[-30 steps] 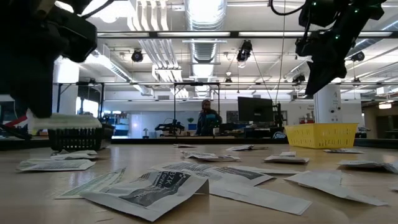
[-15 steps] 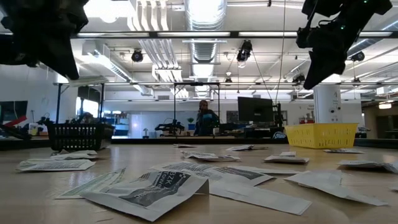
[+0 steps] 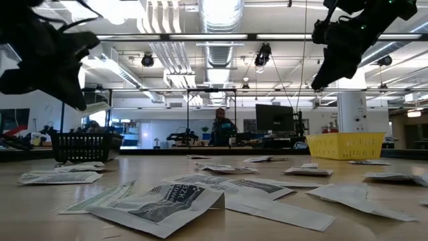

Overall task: Pick & Place First Aid Supplies
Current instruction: Put the green bandage into the black bin

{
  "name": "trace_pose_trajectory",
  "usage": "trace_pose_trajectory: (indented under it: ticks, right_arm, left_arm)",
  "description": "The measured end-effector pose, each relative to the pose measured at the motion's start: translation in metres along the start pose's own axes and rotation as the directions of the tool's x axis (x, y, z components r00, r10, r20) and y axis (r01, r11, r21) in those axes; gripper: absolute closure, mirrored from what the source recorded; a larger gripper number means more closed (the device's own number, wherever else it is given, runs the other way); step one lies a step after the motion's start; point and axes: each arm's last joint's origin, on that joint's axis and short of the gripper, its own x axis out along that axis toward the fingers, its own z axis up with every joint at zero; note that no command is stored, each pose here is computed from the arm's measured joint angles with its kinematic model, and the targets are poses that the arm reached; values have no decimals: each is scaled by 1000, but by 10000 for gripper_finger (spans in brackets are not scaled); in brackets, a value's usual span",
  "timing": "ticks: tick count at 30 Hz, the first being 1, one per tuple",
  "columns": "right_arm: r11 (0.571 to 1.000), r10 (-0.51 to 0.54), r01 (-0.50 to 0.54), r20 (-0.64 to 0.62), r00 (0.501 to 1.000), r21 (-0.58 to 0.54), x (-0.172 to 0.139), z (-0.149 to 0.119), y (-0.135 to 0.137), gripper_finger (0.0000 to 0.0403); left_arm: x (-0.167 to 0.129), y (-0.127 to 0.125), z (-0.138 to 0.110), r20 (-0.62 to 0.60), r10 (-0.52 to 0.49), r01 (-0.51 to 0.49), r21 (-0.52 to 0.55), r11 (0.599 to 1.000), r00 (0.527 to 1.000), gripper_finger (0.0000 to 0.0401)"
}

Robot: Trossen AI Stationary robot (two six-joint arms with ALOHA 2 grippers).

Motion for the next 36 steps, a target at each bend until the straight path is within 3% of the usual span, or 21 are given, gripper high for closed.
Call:
trace_pose_trajectory:
  ticks: [8,14,27,36]
  right_arm:
    - [999,39,-32,158,987,-42,12,2,3,339]
    - [997,63,-49,263,963,-61,19,1,4,339]
    - [998,67,-69,255,964,-2,27,-10,3,339]
    - [988,157,-151,299,941,-44,23,-10,20,339]
  left_arm:
    - [19,36,12,20,87,-87,2,996,996,401]
    - [28,50,19,12,136,-136,18,991,991,401]
    - [34,45,30,44,83,-86,84,993,996,401]
    - [34,45,30,47,87,-94,162,982,995,399]
